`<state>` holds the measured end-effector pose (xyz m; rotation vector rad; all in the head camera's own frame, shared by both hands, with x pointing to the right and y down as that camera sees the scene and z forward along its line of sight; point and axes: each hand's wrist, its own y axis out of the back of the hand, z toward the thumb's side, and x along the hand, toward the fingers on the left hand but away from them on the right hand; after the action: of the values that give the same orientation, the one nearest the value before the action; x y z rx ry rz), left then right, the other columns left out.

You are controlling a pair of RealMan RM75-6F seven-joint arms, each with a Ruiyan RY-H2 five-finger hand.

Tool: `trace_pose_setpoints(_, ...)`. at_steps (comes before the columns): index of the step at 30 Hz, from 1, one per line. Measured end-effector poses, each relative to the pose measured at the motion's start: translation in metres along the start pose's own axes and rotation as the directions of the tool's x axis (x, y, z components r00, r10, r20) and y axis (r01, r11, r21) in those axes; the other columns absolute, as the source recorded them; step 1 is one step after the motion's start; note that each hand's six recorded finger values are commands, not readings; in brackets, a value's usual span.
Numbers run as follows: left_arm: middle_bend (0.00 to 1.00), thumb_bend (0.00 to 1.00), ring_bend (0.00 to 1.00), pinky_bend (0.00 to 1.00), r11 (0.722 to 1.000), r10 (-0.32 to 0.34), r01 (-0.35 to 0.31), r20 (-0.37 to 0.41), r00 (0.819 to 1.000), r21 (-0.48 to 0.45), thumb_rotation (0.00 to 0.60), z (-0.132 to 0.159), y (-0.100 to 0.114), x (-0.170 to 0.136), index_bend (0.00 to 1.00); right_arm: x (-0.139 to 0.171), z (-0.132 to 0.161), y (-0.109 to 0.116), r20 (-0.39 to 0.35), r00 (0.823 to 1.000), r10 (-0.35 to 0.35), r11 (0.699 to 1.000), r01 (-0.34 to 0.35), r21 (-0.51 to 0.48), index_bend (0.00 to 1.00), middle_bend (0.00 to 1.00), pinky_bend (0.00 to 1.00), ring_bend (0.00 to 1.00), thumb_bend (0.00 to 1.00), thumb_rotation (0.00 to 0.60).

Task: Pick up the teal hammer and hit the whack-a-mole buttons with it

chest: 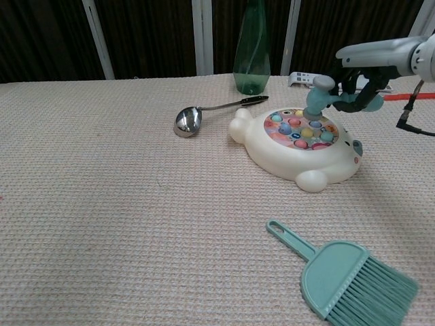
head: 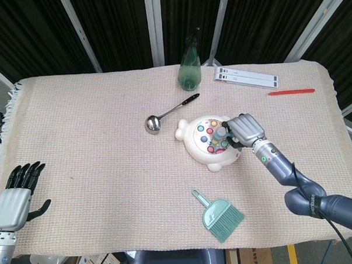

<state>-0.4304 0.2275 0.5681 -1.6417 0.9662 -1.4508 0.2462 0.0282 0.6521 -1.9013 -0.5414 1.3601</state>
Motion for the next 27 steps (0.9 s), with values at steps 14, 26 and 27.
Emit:
trace_pose_setpoints(14, 0.01, 0.26, 0.0, 0.0, 1.0, 0.004, -0.004, 0.002, 1.0, 0.005, 0.6, 0.002, 0.002, -0.003, 0.0, 0.048, -0.067, -0.039, 0.139, 0.989, 0.052, 0.997, -0.044, -0.057, 1.0, 0.84, 0.35, 0.67, 0.87, 0.6)
trace_pose_setpoints(26, 0.01, 0.26, 0.0, 0.0, 1.0, 0.007, -0.007, 0.005, 1.0, 0.021, 0.6, 0.01, 0.006, -0.006, 0.0, 0.061, -0.112, -0.078, 0.217, 0.969, 0.114, 0.992, -0.098, -0.081, 0.94, 0.81, 0.32, 0.59, 0.88, 0.6)
trace_pose_setpoints(27, 0.01, 0.26, 0.0, 0.0, 1.0, 0.007, -0.007, 0.005, 1.0, 0.022, 0.6, 0.01, 0.006, -0.006, 0.0, 0.061, -0.115, -0.081, 0.221, 0.968, 0.12, 0.991, -0.104, -0.081, 0.92, 0.8, 0.31, 0.58, 0.88, 0.6)
